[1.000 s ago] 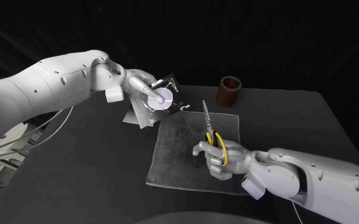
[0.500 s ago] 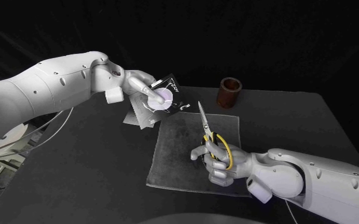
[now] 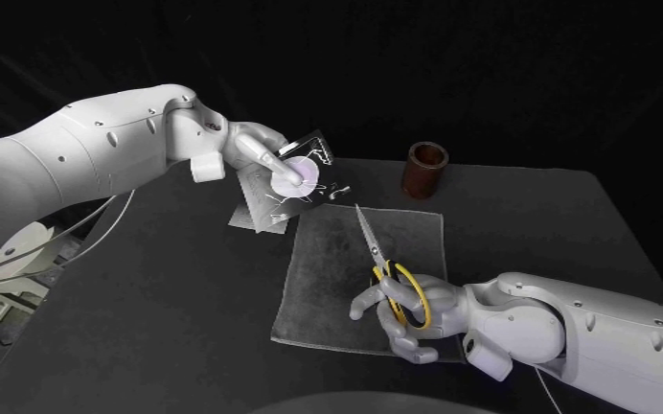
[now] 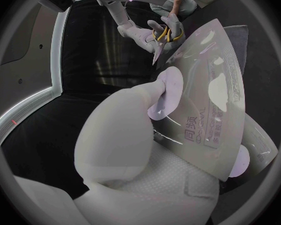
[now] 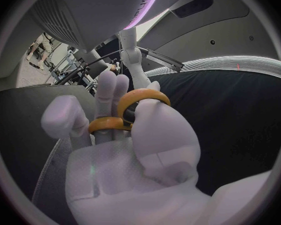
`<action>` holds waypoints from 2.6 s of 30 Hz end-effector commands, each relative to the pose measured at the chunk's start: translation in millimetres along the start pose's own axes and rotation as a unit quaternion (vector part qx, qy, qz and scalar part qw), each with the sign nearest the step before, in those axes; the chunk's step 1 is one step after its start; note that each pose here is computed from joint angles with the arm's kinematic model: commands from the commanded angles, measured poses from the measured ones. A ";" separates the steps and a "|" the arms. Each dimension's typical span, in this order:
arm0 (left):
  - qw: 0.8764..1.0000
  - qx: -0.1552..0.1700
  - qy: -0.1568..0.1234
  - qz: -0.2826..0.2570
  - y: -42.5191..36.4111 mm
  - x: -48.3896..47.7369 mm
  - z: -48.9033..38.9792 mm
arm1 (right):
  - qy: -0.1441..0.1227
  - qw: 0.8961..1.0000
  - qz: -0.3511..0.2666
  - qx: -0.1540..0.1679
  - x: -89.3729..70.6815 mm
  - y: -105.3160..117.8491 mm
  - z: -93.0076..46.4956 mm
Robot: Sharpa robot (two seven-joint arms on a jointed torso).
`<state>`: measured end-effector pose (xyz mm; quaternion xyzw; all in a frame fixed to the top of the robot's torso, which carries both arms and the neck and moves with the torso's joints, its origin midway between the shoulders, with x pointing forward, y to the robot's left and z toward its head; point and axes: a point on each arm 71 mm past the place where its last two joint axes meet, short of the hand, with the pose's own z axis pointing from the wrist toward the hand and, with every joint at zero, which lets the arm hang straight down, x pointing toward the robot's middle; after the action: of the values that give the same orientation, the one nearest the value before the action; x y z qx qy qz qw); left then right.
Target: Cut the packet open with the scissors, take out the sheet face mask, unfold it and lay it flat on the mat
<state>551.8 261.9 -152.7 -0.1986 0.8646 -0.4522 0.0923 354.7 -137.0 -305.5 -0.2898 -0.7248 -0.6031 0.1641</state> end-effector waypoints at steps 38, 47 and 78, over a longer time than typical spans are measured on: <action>0.998 -0.022 0.053 0.018 -12.3 7.8 -0.1 | 0.041 0.999 -0.023 0.021 2.7 -2.9 -4.0; 0.998 -0.021 0.050 0.016 -11.2 6.3 -1.5 | -0.002 1.000 -0.009 -0.004 -9.2 0.8 -9.8; 0.999 -0.029 0.043 0.017 -9.6 4.3 -1.6 | -0.019 0.998 0.036 -0.038 -27.1 7.1 -16.8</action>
<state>549.9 257.8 -145.0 -0.1712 0.8840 -0.4311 0.0580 377.1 -159.6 -314.0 -0.3259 -0.7055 -0.6097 0.1561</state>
